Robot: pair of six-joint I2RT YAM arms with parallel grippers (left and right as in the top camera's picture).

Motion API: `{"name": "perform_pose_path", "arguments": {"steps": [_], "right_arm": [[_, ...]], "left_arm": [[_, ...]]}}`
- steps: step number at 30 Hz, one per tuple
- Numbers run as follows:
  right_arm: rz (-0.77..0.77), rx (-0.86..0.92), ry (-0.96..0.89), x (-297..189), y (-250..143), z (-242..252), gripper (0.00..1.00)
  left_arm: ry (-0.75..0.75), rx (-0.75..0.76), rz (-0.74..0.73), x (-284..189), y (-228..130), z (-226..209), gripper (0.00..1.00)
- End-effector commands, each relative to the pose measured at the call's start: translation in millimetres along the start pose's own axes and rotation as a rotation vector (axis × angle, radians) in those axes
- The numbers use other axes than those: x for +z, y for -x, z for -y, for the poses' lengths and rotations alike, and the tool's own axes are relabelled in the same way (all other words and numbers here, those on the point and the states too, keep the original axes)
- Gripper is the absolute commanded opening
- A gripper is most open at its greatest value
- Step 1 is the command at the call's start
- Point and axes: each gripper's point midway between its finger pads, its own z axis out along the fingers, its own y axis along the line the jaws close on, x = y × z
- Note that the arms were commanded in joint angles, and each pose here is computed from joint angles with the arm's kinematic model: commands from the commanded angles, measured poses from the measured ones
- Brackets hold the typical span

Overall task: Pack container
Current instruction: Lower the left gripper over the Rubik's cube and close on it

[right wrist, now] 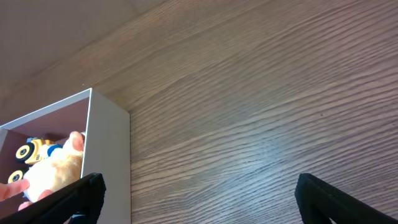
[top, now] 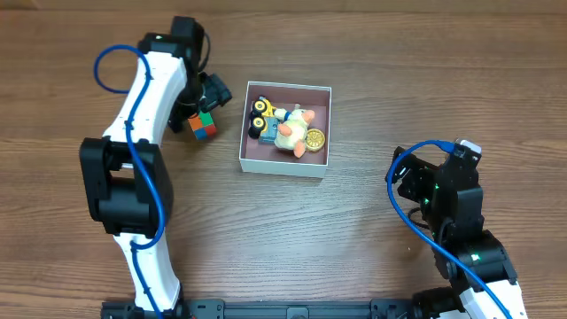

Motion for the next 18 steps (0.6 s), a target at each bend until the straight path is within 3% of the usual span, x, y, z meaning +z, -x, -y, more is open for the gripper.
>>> {"name": "perform_pose_path", "arguments": {"steps": [1, 6, 11, 18], "right_arm": [[0.02, 0.012, -0.007, -2, 5, 1, 1.0], [0.02, 0.012, -0.007, -2, 5, 1, 1.0], [0.02, 0.012, -0.007, -2, 5, 1, 1.0], [0.02, 0.012, -0.007, -2, 5, 1, 1.0]], "left_arm": [[0.022, -0.028, 0.028, -1, 4, -4, 1.0], [0.049, 0.126, 0.037, 1, 10, -14, 1.0], [0.057, 0.138, 0.046, 2, 12, -15, 1.0], [0.067, 0.205, -0.044, 41, 4, -12, 1.0]]}}
